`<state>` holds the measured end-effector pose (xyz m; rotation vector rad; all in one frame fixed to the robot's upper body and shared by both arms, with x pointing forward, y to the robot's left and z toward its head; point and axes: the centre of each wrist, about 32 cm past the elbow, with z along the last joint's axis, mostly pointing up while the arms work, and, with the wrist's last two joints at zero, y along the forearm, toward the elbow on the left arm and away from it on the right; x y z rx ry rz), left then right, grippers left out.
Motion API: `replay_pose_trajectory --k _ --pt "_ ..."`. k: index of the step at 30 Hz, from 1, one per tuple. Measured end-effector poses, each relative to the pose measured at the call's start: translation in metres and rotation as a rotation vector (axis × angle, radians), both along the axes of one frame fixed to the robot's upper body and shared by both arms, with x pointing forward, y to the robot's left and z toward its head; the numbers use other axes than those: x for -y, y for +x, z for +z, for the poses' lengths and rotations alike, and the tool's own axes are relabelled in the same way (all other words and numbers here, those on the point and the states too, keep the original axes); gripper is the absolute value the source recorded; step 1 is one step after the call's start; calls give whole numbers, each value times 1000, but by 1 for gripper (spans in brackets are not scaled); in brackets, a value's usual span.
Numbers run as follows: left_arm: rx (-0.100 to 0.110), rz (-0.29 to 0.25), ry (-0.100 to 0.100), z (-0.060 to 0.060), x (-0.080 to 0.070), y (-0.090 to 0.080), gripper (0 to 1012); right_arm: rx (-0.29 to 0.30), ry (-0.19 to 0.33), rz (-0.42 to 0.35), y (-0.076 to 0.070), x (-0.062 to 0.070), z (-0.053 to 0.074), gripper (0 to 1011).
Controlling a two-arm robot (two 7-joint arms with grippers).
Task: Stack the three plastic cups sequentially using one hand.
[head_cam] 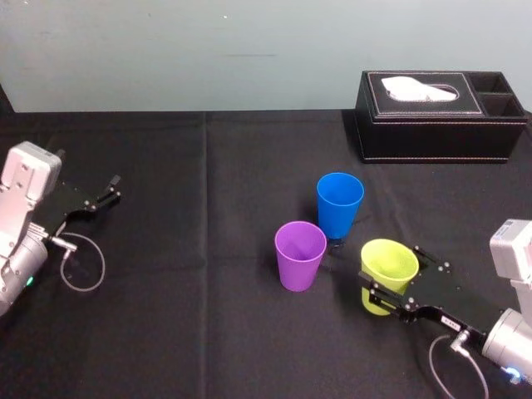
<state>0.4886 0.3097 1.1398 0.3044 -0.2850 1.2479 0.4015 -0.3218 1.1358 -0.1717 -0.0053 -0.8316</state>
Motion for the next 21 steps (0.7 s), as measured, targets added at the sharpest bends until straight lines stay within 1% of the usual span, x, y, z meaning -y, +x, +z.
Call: replay_pose_trajectory --k 6,9,11,12,14,15,18,21 --pt "0 0 0 0 0 0 1012 20 -9 -7 3 -2 13 752" --pt "0 0 0 0 0 0 1011 29 -10 -17 6 -4 24 752" --pt "0 0 0 0 0 0 1011 33 -10 -19 8 -4 29 752" --pt "0 0 0 0 0 0 1011 37 -11 -20 10 -5 35 752" --pt "0 0 0 0 0 0 1011 45 -12 -21 13 -6 40 752" --pt "0 0 0 0 0 0 1011 51 -13 -20 17 -7 45 752" --pt "0 0 0 0 0 0 1011 66 -15 -15 23 -9 54 752" --pt "0 0 0 0 0 0 1011 91 -11 -9 34 -14 66 752"
